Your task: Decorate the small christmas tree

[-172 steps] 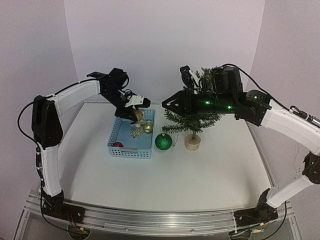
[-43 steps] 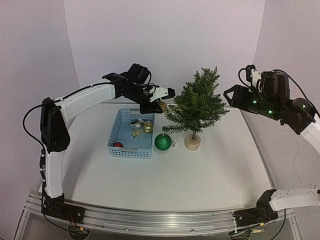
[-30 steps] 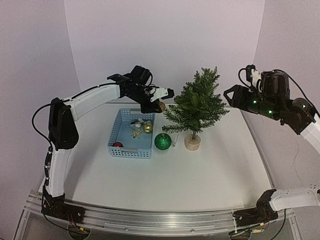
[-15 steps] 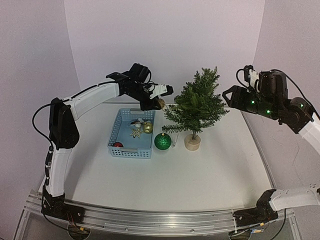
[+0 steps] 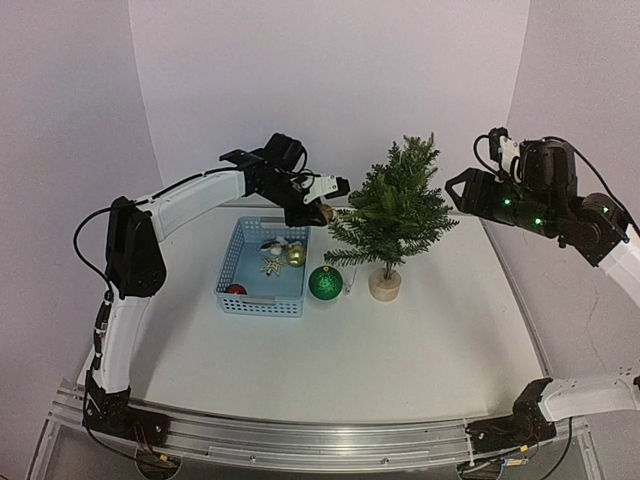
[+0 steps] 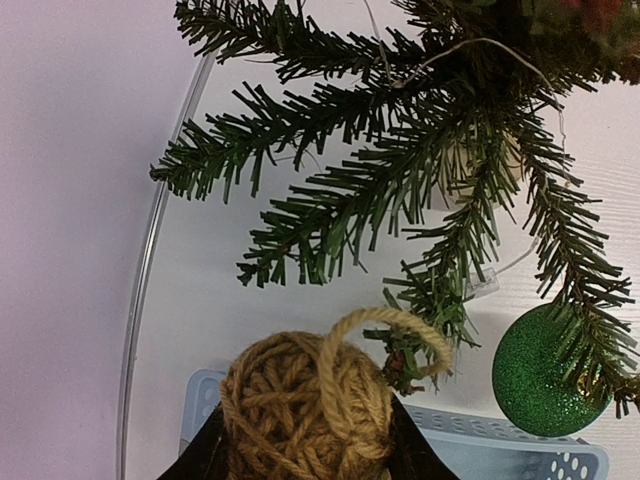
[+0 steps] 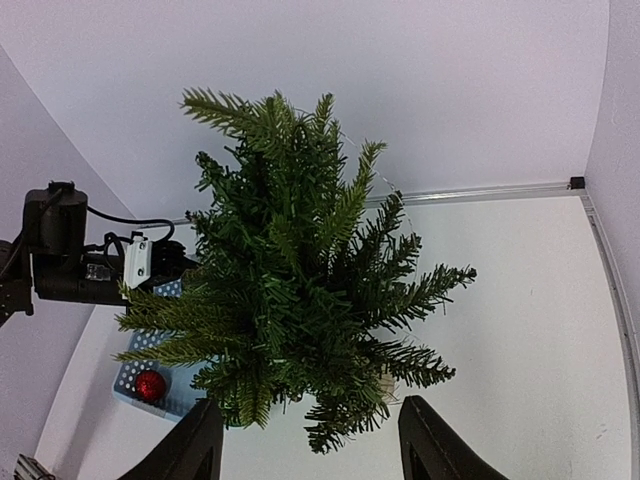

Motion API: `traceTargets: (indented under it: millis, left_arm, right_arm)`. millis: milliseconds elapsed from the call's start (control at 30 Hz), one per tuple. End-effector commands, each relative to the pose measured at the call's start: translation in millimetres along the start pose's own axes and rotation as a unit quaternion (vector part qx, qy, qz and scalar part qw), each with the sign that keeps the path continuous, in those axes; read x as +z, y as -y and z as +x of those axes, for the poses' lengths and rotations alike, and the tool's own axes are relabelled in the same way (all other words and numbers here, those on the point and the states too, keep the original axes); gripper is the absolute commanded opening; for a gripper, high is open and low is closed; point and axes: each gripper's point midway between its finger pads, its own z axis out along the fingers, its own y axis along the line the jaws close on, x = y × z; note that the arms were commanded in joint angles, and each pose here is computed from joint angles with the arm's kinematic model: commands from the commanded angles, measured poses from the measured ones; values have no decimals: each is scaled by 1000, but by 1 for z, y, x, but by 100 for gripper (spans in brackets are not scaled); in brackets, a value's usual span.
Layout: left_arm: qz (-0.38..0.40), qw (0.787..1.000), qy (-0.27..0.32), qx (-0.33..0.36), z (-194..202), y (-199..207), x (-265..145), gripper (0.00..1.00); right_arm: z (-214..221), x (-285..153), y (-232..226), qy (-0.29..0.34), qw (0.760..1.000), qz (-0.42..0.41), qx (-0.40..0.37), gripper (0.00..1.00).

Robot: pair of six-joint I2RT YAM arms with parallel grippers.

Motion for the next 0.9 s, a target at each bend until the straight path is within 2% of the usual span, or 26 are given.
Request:
traceTargets:
  millis: [0, 467, 867]
  left_arm:
    - [-4, 1000, 24, -5, -16, -7, -4, 0]
    - [31, 999, 24, -26, -9, 5, -5, 2]
    - [60, 998, 7, -33, 3, 20, 0, 17]
  right_arm:
    - [-19, -6, -7, 23, 1000, -13, 4, 60]
    - [-20, -5, -11, 21, 1000, -20, 1, 59]
    - [-24, -3, -15, 23, 999, -24, -6, 59]
